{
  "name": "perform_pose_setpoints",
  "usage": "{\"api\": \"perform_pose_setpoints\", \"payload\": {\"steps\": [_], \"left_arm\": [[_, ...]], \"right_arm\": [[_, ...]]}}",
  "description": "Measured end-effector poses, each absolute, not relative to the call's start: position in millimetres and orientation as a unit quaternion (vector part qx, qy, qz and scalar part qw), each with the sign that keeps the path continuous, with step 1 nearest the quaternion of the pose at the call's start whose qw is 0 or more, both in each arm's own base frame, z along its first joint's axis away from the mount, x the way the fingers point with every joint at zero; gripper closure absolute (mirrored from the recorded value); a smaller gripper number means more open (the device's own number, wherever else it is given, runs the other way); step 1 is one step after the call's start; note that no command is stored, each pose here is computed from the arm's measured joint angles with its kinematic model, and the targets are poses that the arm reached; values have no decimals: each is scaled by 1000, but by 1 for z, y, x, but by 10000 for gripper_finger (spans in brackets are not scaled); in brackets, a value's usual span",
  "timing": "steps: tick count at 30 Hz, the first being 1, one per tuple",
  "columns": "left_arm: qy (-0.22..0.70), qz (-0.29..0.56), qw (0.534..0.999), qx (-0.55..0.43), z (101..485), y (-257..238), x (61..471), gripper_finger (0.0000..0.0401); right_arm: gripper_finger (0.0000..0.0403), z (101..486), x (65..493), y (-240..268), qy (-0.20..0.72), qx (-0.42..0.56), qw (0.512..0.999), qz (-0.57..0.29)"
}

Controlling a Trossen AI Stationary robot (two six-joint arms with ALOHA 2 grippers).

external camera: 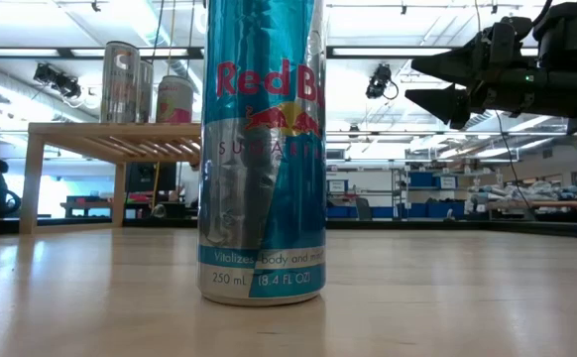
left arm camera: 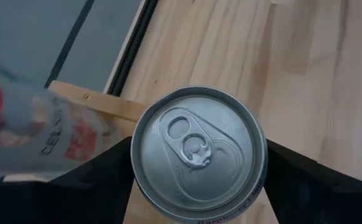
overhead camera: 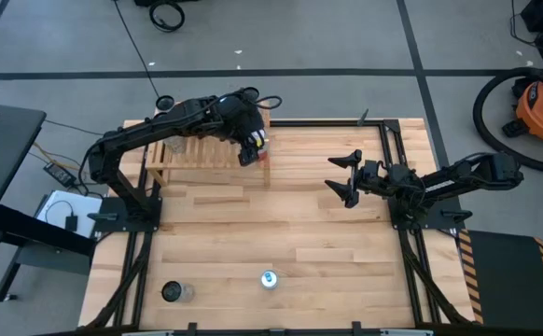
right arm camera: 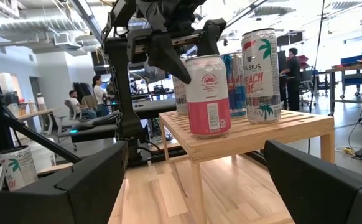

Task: Place canned beverage on shelf
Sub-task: Put the pink white soda can on the shelf aligned with the other pink white soda can

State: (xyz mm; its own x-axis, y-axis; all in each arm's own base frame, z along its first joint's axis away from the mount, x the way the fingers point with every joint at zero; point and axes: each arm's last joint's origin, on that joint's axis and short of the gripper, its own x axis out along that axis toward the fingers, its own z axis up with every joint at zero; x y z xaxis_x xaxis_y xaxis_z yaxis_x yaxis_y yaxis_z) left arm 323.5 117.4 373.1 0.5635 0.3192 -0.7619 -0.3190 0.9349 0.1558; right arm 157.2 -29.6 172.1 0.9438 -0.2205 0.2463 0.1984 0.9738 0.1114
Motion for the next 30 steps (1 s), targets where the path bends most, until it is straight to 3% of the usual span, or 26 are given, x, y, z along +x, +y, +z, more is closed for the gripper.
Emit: {"api": "perform_pose_setpoints", "payload": {"steps": [17, 30], "left_arm": [[433, 212, 876, -2, 384, 114, 307, 99], [450, 307, 837, -56, 394, 106, 279, 99]], "right_arm": [[17, 172, 157, -30, -130, 42, 985, -106], [17, 172, 157, -30, -129, 42, 985, -107]]}}
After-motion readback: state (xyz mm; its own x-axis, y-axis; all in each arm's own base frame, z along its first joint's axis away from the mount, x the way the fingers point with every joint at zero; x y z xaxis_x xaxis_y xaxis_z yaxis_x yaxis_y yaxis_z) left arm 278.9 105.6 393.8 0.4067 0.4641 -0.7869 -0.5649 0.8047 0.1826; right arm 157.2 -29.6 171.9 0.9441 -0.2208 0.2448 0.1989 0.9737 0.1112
